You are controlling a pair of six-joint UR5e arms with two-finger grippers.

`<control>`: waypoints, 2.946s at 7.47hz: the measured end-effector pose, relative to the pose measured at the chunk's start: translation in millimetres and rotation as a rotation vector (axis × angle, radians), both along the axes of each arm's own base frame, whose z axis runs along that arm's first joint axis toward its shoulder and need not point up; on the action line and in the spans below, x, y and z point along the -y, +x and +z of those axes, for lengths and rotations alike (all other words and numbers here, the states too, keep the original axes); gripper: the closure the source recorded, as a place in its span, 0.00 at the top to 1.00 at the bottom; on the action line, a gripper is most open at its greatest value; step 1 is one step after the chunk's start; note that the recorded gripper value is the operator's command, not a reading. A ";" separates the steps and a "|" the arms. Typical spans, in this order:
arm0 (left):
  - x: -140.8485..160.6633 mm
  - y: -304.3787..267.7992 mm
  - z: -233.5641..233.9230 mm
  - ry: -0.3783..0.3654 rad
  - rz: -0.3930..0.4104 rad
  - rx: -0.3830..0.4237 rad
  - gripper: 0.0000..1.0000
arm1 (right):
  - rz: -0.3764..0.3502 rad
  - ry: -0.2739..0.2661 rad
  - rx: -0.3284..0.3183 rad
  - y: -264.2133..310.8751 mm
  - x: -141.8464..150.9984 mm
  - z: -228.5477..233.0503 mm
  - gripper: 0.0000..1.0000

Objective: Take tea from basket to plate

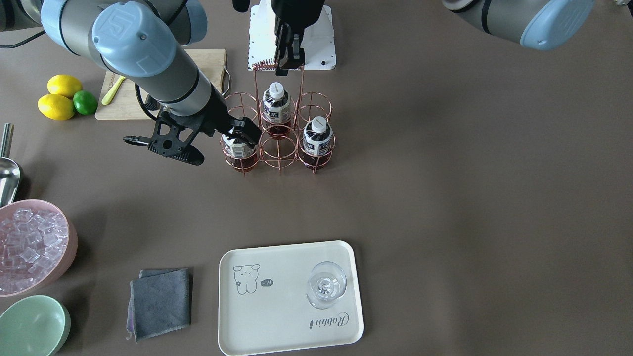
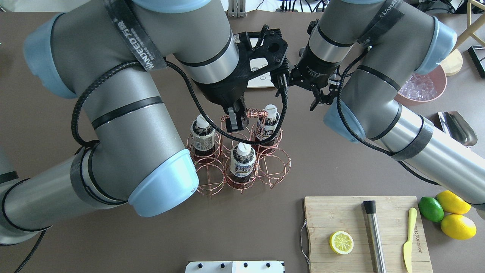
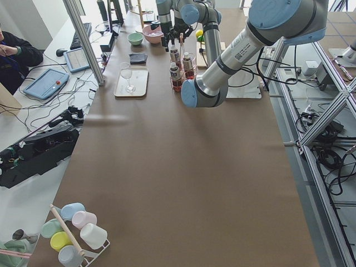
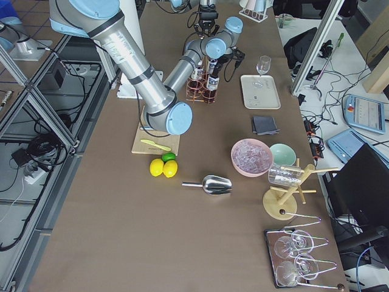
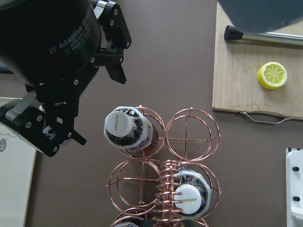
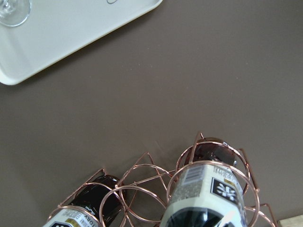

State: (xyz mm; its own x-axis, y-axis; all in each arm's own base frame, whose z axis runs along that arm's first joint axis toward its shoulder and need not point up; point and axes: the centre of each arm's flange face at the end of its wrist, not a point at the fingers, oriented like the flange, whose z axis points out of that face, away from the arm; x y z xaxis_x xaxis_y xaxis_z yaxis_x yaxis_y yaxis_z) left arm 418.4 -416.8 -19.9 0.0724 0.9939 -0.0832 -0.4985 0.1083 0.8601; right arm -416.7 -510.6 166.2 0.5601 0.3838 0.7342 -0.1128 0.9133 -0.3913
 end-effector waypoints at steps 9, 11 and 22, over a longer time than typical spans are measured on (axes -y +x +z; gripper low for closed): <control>1.7 -0.1 5.7 -0.005 -0.003 0.006 0.00 | -0.025 0.004 0.016 -11.3 -10.6 -12.6 0.31; 2.4 0.8 6.2 -0.005 -0.003 0.008 0.00 | -0.018 0.003 0.014 -7.2 -8.1 -11.0 0.30; 10.0 -4.8 8.7 -0.008 -0.014 0.008 0.00 | 0.005 0.020 0.000 -2.5 -2.8 -8.1 0.78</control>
State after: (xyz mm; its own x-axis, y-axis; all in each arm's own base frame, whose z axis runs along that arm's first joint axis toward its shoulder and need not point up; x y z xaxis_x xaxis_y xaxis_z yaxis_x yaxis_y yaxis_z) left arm 413.6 -426.7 -11.2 0.0874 0.9921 -0.0901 -0.5038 0.1220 0.8552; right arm -419.2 -507.8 158.1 0.5582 0.3717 0.7418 -0.1175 0.9204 -0.3728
